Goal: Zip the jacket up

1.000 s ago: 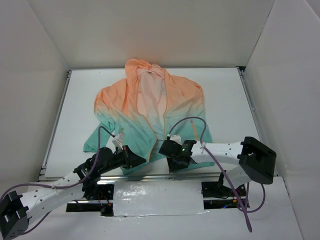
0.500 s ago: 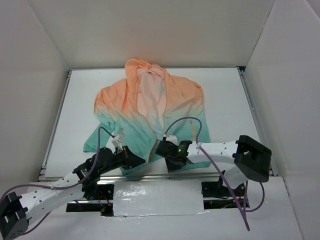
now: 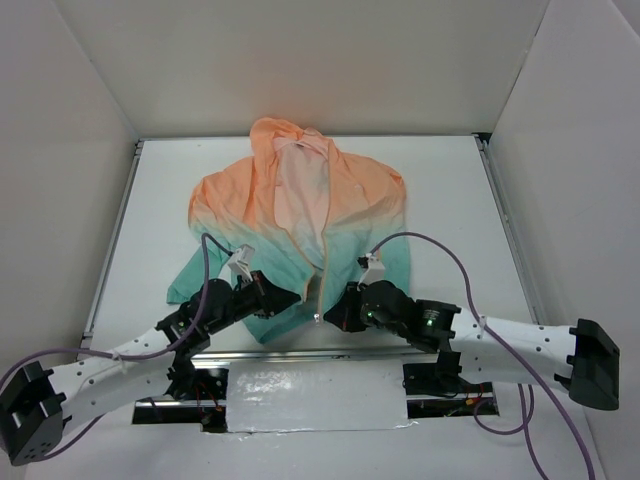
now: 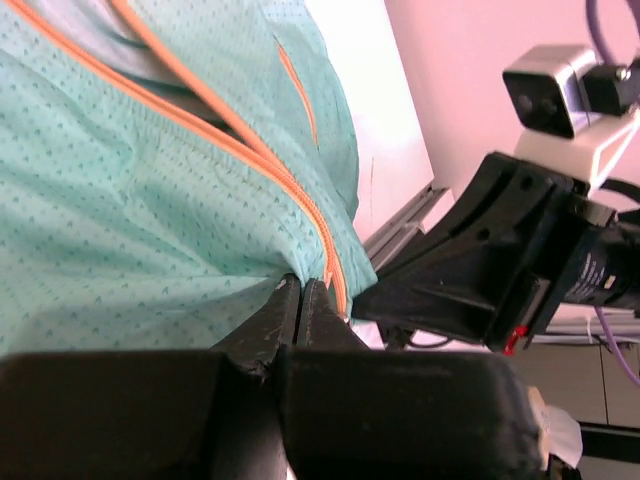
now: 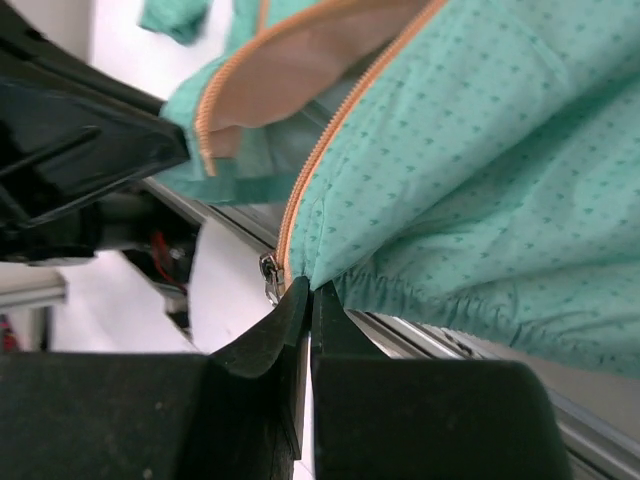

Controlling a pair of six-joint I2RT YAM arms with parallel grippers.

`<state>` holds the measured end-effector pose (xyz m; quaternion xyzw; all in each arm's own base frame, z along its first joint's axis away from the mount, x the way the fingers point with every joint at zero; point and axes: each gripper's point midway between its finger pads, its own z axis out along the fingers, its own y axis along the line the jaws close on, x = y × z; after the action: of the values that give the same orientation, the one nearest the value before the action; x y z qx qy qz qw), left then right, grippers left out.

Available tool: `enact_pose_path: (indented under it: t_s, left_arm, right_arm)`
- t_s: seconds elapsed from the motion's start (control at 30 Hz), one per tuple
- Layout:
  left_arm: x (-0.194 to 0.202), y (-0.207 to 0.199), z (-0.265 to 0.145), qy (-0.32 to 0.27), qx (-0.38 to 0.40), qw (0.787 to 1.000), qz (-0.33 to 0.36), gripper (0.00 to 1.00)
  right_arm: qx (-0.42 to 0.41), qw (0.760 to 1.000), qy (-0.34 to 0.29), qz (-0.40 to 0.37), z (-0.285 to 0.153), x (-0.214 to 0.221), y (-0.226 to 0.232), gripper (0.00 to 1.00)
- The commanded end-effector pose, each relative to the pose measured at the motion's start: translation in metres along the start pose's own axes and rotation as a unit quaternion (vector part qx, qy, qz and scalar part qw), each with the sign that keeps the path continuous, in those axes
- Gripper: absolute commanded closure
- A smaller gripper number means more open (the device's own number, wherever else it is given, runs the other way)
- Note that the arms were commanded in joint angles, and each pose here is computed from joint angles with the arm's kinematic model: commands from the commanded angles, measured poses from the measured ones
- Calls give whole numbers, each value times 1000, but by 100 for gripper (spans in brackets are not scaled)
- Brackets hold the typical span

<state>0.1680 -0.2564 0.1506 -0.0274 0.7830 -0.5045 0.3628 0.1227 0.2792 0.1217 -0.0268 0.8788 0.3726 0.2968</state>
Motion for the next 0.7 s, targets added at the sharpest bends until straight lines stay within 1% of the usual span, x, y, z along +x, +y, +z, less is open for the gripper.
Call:
enact_pose_path:
  t_s: [0.0,0.03,0.07,0.13,0.17,0.23,0.27,0.37,0.5,0.67]
  left_arm:
    - [-31,-34,7,-61,58,996,16,100]
    - [-36,-41,8,-74,76,994,18,100]
    - [-42,-41,10,-91,74,993,17,100]
    - [-48,-49,10,-105,90,990,20,100]
    - [-51,-49,11,-112,90,989,20,100]
    - [-51,-49,11,-116,90,989,18,100]
    - [-53,-52,10,-122,97,988,16,100]
    - [-50,-53,9,-119,107,987,5,100]
    - [-44,-51,11,-109,109,988,-8,100]
    - [-37,-49,11,-99,107,989,-14,100]
  right_arm:
    - [-67,996,-58,33,0,-22,24,100]
    - [-74,995,-63,31,0,-20,22,100]
    - [-97,991,-79,39,-5,-27,29,100]
    - [-100,989,-96,47,-7,-29,23,100]
    - [-113,986,-110,53,-13,-35,27,100]
    - [-111,984,-124,58,-15,-39,23,100]
    - [-128,981,-137,54,-20,-45,29,100]
    - [-144,976,-154,54,-24,-48,30,100]
    - [-142,974,-170,50,-24,-54,29,100]
    - [-151,972,-174,48,-22,-56,34,100]
